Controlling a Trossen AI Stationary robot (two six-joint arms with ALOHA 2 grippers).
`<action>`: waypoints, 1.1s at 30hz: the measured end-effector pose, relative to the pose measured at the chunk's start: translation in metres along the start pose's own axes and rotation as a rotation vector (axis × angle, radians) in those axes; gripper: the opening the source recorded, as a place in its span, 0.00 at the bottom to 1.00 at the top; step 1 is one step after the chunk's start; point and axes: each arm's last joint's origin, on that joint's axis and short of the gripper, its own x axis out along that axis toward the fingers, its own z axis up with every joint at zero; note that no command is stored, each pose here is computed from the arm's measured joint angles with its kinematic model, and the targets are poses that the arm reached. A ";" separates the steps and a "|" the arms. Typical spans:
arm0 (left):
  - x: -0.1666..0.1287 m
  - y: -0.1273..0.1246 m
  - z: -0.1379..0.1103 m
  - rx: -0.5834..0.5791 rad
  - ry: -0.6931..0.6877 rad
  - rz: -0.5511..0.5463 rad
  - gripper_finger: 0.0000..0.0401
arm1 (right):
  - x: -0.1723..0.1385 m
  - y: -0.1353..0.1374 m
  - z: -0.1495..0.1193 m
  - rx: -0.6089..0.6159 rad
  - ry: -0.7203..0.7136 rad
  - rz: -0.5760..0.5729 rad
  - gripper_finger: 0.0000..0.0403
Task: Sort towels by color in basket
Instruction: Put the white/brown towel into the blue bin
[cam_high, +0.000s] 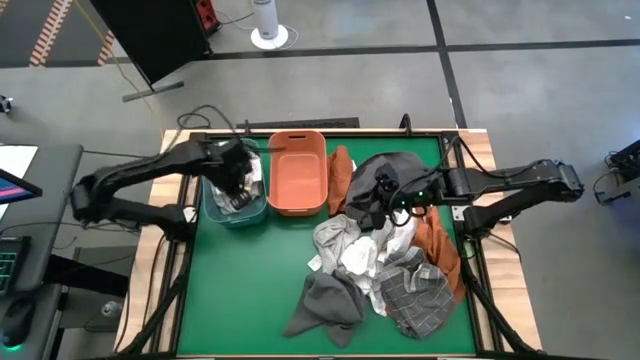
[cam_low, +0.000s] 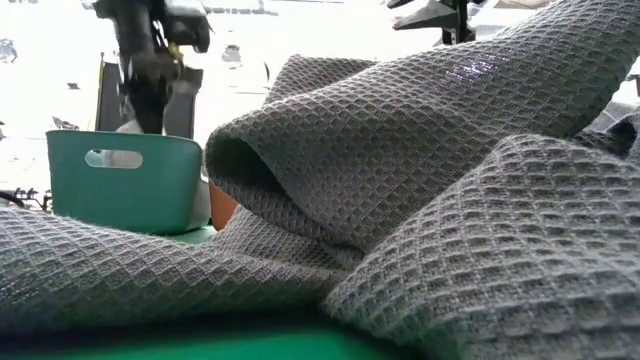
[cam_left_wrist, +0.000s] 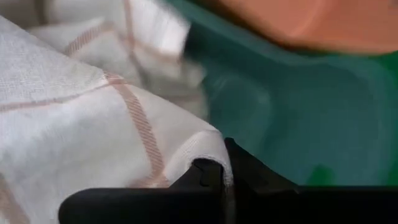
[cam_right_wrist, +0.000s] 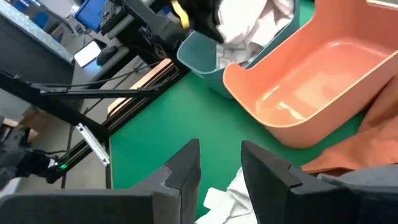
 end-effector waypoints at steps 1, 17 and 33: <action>0.007 0.001 0.003 0.014 0.038 0.020 0.00 | 0.000 0.000 0.000 -0.005 0.000 0.000 0.36; 0.072 -0.003 0.022 0.327 0.307 0.014 0.32 | 0.002 -0.013 0.015 -0.113 -0.049 -0.004 0.36; 0.029 0.006 0.026 0.175 0.342 -0.076 0.66 | 0.000 -0.066 0.048 -0.061 -0.060 -0.065 0.36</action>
